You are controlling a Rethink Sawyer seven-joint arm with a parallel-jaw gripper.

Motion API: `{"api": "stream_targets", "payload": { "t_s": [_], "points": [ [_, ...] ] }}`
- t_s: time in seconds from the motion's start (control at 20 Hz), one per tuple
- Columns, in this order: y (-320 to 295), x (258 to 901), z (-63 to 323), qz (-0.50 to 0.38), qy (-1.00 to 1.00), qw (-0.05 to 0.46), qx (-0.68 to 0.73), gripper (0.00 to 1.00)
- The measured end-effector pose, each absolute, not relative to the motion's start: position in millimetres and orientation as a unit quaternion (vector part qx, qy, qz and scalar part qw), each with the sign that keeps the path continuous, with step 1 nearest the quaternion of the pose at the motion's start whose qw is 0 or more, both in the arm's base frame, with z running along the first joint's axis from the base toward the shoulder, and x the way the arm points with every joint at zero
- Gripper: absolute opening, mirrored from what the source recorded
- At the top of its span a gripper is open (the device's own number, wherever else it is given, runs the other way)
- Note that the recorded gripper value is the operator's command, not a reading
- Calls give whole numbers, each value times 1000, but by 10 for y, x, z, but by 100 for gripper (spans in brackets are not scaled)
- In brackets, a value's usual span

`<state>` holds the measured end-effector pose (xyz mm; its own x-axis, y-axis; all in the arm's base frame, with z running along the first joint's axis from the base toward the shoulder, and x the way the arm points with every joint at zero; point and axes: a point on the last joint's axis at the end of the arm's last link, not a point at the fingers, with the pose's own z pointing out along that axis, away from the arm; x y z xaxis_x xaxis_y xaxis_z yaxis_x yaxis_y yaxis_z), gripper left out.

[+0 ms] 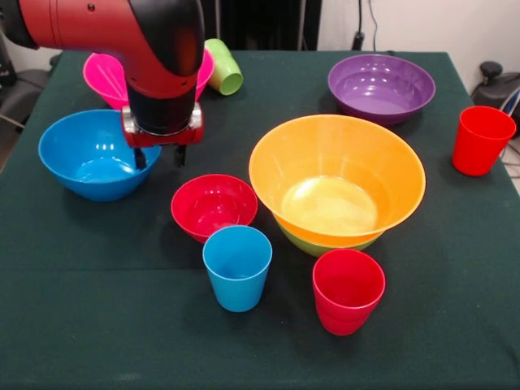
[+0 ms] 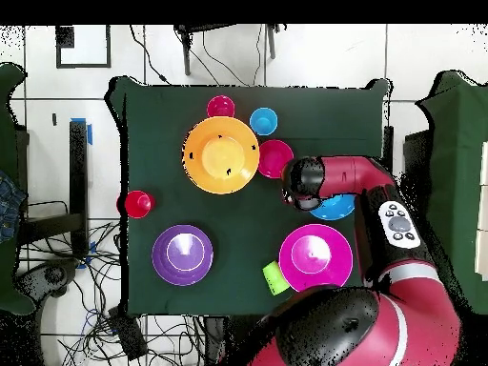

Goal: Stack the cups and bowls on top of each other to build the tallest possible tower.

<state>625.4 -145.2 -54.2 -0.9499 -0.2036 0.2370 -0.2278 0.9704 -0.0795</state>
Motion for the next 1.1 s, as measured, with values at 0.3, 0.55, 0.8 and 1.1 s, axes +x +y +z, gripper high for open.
{"api": "stream_targets", "payload": {
  "t_s": [0.3,0.55,0.8,1.1],
  "points": [
    [-1551,6203,-609,78,-982,120,126,100],
    [-1697,6171,-556,99,-979,121,132,100],
    [-1909,6165,-436,121,-977,118,133,0],
    [-2008,6274,-254,133,-977,105,128,0]
  ]
}}
